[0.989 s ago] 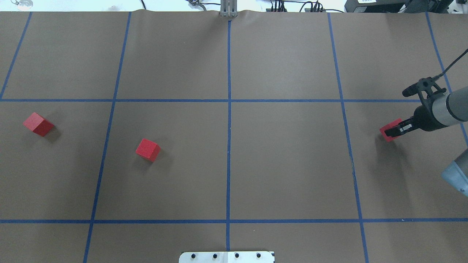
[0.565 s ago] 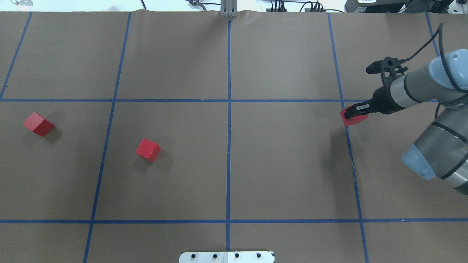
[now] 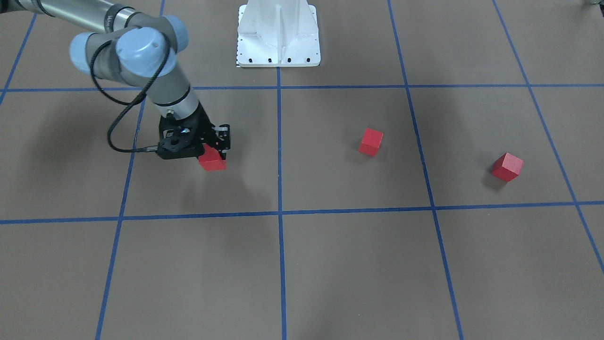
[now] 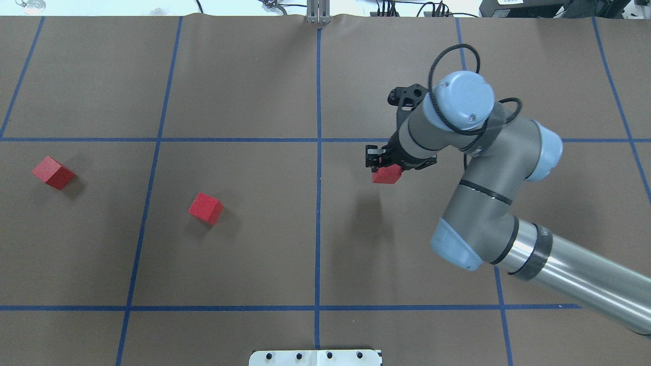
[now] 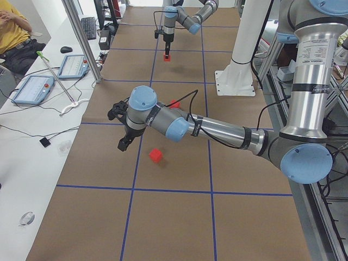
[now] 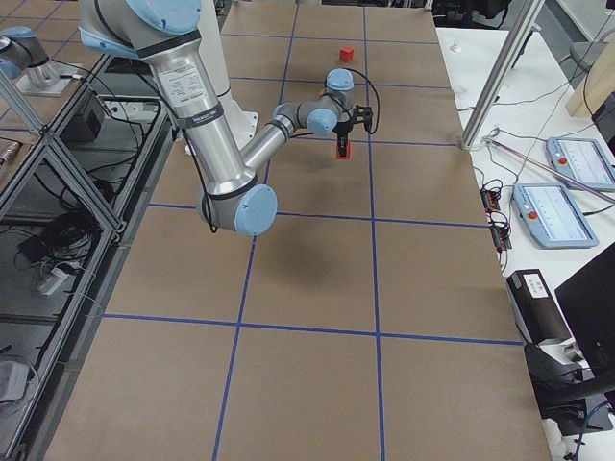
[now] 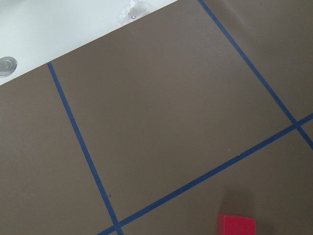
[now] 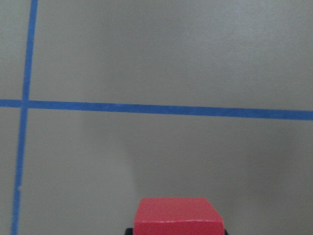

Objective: Form red blocks into L shape at center
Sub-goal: 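Carry the red cube with the right gripper to the table center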

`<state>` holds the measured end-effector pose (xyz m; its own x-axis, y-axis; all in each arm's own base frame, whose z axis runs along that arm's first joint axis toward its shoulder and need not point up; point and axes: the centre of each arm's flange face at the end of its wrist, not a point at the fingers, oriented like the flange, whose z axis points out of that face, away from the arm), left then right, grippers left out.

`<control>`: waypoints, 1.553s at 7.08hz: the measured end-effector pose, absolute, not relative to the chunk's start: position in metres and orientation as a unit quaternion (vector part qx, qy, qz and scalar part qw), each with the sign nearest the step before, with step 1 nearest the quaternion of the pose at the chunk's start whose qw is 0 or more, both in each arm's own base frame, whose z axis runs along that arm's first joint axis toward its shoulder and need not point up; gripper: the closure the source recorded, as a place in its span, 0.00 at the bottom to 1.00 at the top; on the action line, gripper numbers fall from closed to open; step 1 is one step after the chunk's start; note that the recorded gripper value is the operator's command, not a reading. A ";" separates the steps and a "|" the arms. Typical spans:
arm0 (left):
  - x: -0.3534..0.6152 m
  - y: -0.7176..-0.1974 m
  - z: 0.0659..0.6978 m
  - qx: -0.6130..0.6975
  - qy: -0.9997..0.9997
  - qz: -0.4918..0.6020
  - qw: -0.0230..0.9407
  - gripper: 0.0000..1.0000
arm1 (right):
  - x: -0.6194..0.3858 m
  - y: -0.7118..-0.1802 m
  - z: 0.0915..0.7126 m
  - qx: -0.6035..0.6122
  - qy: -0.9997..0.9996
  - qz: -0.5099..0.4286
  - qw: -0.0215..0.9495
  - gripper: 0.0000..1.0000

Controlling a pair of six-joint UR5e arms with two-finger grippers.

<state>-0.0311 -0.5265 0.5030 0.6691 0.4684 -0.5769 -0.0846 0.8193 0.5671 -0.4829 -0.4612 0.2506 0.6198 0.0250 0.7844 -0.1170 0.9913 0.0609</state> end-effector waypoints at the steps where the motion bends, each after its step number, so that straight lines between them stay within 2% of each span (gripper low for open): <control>1: -0.031 -0.527 0.503 0.256 0.375 0.158 0.877 0.00 | -0.522 -0.443 0.223 0.046 -0.427 0.054 0.902 0.75; 4: -0.029 -0.527 0.504 0.253 0.376 0.156 0.877 0.00 | -0.609 -0.401 0.199 0.037 -0.397 0.051 0.915 0.60; 7: -0.027 -0.528 0.505 0.252 0.377 0.157 0.878 0.00 | -0.629 -0.387 0.195 0.034 -0.393 0.040 0.918 0.41; 9: -0.026 -0.528 0.506 0.250 0.377 0.158 0.878 0.00 | -0.634 -0.386 0.199 0.032 -0.387 0.039 0.920 0.01; 11: -0.025 -0.528 0.508 0.250 0.377 0.158 0.878 0.00 | -0.635 -0.386 0.197 0.035 -0.380 0.041 0.923 0.01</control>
<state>-0.0253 -0.5281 0.5076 0.6660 0.4654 -0.5830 -0.0886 0.8253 0.5576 -0.6351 -0.3856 0.1973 0.7076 0.0489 0.7049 -0.1020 0.9942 0.0335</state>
